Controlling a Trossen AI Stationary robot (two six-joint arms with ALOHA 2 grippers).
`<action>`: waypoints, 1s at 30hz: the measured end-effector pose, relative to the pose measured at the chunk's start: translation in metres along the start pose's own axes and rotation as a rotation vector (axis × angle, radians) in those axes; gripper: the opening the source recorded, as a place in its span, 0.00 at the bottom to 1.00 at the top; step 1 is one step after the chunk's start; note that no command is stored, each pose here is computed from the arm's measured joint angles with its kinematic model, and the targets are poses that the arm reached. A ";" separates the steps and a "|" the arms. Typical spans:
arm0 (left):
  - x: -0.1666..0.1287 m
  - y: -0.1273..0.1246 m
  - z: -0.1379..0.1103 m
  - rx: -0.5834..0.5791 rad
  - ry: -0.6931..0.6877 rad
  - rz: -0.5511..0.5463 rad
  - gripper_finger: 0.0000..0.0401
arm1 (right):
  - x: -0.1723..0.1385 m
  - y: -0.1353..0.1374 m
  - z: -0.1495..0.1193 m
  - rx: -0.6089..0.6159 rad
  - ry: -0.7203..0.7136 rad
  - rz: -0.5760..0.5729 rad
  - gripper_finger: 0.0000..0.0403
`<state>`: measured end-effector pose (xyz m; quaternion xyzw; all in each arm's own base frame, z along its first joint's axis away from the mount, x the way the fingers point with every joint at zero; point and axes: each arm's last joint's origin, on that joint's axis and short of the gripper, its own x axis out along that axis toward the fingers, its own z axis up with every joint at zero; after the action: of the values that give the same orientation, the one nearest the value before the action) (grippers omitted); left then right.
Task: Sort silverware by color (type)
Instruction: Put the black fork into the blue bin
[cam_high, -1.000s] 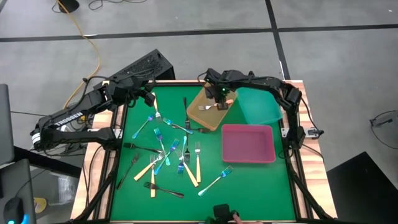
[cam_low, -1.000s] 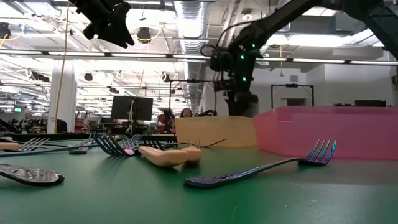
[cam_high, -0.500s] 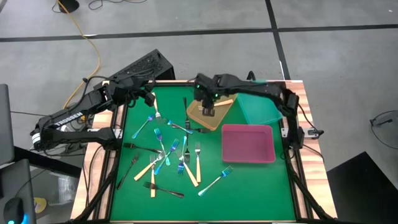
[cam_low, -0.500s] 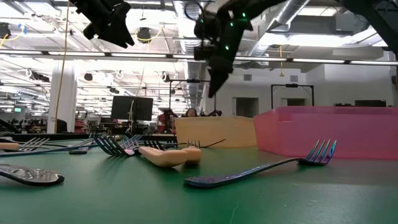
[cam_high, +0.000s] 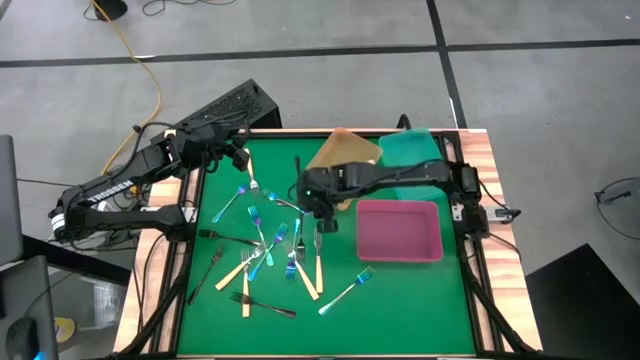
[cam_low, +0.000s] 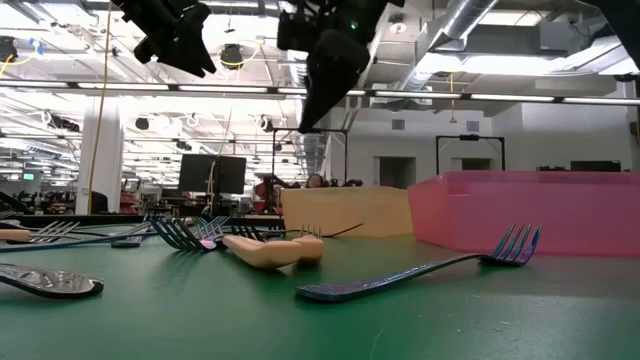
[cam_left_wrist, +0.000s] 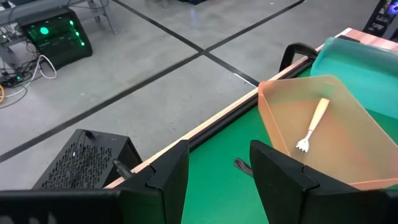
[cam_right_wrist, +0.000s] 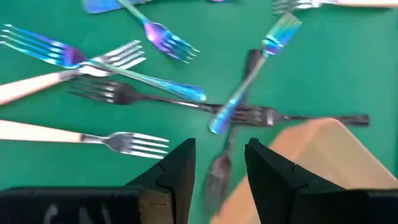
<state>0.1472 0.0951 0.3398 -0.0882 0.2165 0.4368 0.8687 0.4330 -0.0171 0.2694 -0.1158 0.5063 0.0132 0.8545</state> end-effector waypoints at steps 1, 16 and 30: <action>0.000 0.000 0.000 -0.002 0.000 0.000 0.39 | 0.000 0.004 0.001 -0.009 -0.002 0.005 0.40; 0.000 0.000 0.000 -0.004 0.006 -0.008 0.39 | 0.002 0.005 0.010 0.102 -0.107 -0.015 0.40; 0.000 0.000 -0.001 -0.011 0.008 -0.007 0.39 | 0.009 -0.011 0.008 0.198 -0.152 -0.056 0.40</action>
<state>0.1472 0.0947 0.3392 -0.0958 0.2173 0.4344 0.8688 0.4456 -0.0271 0.2676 -0.0436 0.4356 -0.0520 0.8976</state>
